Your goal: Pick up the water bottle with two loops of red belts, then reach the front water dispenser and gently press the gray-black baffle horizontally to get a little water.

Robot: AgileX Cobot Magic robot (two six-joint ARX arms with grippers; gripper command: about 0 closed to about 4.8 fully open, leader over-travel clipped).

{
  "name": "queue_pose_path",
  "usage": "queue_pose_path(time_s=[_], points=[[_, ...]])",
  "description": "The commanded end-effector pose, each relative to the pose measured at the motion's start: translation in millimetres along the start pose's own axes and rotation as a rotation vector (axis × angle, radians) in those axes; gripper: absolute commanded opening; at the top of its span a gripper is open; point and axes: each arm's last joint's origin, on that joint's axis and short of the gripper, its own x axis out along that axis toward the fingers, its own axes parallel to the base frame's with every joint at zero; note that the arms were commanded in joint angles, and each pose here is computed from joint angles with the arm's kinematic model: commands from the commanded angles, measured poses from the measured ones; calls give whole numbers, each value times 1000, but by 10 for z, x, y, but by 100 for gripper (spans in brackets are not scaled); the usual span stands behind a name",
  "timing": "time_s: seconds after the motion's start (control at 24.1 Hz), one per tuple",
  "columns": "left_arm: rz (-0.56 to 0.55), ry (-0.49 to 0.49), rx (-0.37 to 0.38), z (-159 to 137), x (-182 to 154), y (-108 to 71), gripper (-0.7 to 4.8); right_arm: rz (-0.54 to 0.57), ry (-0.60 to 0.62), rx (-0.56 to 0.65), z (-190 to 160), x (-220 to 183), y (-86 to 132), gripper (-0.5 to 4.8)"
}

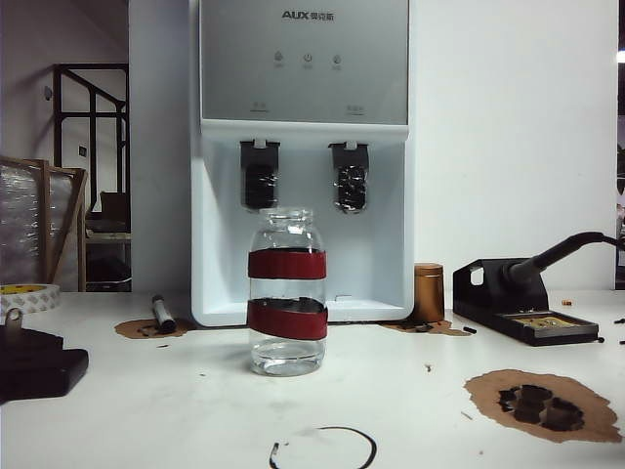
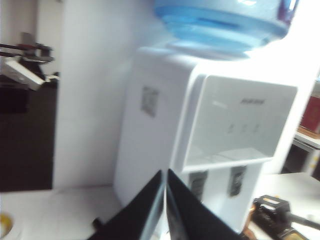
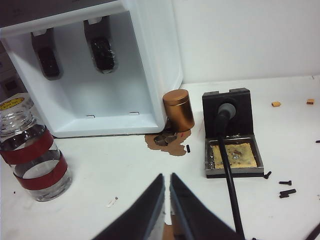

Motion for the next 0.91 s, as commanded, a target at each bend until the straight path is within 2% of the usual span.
queue_pose_path(time_s=[0.04,0.12,0.33,0.58,0.67,0.91], points=[[-48,82,90,280,213,-17,41,6,-9,5,1,3,2,30],[-70,161,105,378,334,-12,65,6,-9,7,1,3,2,30],[-129,332,137,422,603,30,65,6,-9,12,1,3,2,30],[-216,443,155,246,812,27,68,9,-21,22,7,5,3,30],[-256,465,150,204,860,1,98,8,-19,25,2,7,2,30],[-345,520,169,102,934,-92,98,8,-19,26,2,7,2,30]])
